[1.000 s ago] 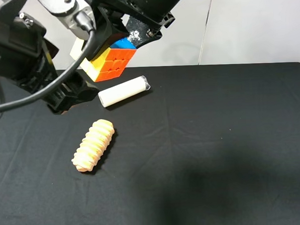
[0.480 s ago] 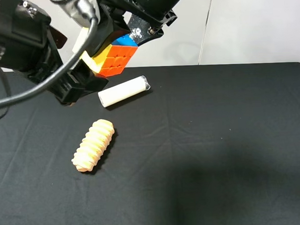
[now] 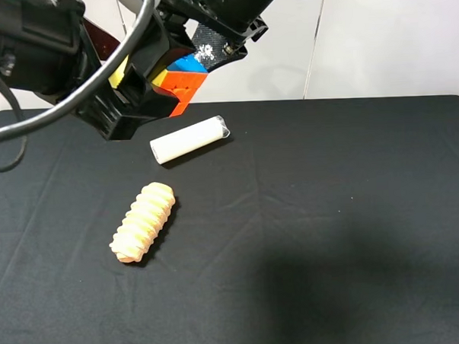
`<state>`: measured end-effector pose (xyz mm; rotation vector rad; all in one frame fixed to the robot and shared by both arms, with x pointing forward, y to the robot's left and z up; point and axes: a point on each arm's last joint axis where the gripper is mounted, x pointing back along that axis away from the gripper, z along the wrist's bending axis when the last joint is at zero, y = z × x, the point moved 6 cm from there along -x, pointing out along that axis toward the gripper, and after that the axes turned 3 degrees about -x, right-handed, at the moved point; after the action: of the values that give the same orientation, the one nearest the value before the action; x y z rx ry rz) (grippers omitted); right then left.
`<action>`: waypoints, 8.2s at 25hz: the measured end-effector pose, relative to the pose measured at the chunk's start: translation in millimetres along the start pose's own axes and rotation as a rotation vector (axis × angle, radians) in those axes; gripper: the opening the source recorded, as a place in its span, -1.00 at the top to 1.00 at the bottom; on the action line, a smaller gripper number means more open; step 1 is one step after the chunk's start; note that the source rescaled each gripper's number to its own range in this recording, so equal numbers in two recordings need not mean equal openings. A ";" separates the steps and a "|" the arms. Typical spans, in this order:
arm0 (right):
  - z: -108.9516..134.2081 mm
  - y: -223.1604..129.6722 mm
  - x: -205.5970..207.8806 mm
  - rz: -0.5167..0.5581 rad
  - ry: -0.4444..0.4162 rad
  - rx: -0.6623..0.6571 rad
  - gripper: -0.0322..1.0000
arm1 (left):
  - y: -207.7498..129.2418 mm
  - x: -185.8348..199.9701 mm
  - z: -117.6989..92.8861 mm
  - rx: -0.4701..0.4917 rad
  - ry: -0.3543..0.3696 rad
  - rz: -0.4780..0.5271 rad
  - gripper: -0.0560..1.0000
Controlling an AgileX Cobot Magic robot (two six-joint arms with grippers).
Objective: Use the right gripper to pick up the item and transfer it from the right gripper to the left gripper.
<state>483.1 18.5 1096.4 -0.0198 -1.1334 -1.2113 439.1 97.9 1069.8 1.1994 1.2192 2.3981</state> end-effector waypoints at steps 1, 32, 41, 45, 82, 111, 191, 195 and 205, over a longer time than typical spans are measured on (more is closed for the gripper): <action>0.1 0.2 0.0 -0.001 0.001 0.000 0.94 | 0.0 -0.2 -0.4 0.001 -0.002 0.001 -0.08; 10.0 29.3 28.7 -0.101 -0.028 0.123 -0.99 | -6.6 -1.7 -1.7 0.003 -0.005 0.046 0.89; -18.8 46.4 77.1 -0.125 -0.082 0.085 -0.99 | -6.7 -1.7 -1.7 0.003 -0.004 0.047 0.89; -47.2 43.3 90.1 -0.100 -0.160 0.052 -0.99 | -6.7 -1.7 -1.7 0.003 -0.004 0.047 0.89; -53.2 -201.8 201.7 -0.189 -0.642 -0.037 -0.99 | -6.7 -1.7 -1.5 0.002 -0.004 0.047 0.89; -74.9 -303.0 178.7 -0.528 -0.664 0.007 -0.99 | -7.5 -1.7 -1.4 0.001 -0.003 0.052 0.89; -83.3 -314.6 199.8 -0.701 -0.964 -0.250 -0.99 | -48.1 48.4 133.9 0.444 0.132 0.536 0.89; -83.3 -314.6 199.8 -0.701 -0.964 -0.250 -0.99 | -68.2 26.2 151.6 0.491 0.092 0.575 0.89; -83.3 -314.6 199.8 -0.701 -0.964 -0.250 -0.99 | -113.8 -40.1 169.3 0.587 0.013 0.680 0.89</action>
<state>289.9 -303.3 1026.3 -0.4725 -1.8954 -2.0692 570.1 250.7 1018.0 2.0486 1.8350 2.5368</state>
